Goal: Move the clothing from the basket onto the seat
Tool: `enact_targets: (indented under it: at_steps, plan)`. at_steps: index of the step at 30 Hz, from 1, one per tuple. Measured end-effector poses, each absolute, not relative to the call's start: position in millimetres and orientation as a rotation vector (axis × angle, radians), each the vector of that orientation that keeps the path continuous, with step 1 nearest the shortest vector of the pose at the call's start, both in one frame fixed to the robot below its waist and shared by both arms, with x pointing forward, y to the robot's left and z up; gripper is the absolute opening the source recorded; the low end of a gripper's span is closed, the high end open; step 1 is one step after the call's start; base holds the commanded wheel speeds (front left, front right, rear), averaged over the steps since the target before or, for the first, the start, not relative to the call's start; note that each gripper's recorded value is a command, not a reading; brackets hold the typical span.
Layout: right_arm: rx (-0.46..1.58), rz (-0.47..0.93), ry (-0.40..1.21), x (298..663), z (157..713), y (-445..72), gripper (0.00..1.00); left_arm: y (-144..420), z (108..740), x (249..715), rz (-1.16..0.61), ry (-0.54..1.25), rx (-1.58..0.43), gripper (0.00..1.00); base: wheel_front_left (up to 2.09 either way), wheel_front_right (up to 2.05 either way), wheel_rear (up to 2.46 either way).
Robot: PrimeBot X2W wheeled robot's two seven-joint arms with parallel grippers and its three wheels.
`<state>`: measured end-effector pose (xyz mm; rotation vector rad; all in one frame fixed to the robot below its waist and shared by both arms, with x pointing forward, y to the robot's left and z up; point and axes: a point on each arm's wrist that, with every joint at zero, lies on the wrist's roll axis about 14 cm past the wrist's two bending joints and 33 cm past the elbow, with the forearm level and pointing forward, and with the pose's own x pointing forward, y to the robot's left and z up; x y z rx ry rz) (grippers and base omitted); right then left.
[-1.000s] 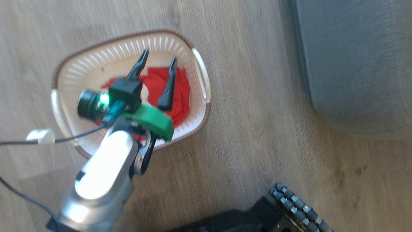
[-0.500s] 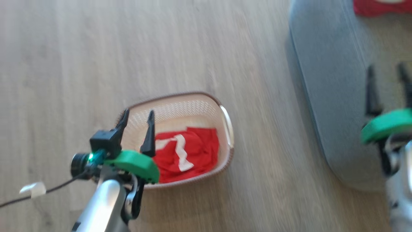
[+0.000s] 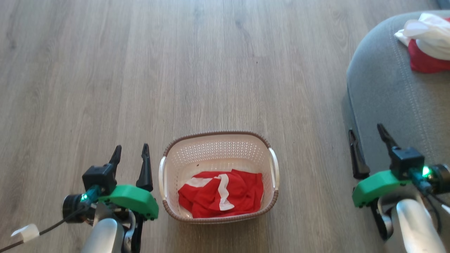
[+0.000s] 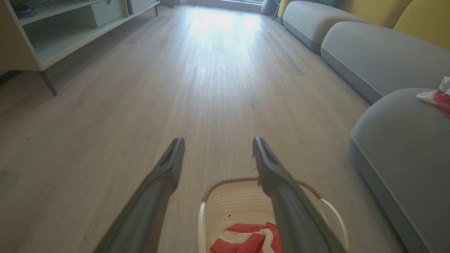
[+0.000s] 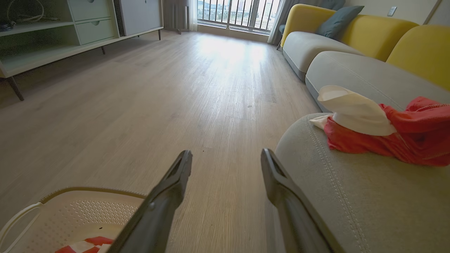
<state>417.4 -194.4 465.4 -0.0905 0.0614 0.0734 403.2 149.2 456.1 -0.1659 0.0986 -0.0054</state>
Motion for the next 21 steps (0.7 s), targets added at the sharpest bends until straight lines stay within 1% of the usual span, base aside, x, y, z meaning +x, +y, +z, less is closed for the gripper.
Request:
enact_targets:
  at_steps: [6, 11, 21]
  plan:
    - [-0.059, 0.070, 0.078, 398.5, 459.8, -186.3, 1.00, 152.5, 463.0, 395.5, -0.004, 0.078, -0.164, 1.00, 0.00, 0.00, 0.00]
    - [-0.049, 0.051, 0.103, 384.0, 452.3, -191.5, 1.00, 149.7, 465.7, 395.7, -0.017, 0.070, -0.162, 1.00, 0.00, 0.00, 0.00]
    - [-0.006, 0.020, 0.099, 377.7, 453.1, -198.1, 1.00, 141.8, 464.8, 399.2, -0.047, 0.073, -0.165, 1.00, 0.00, 0.00, 0.00]
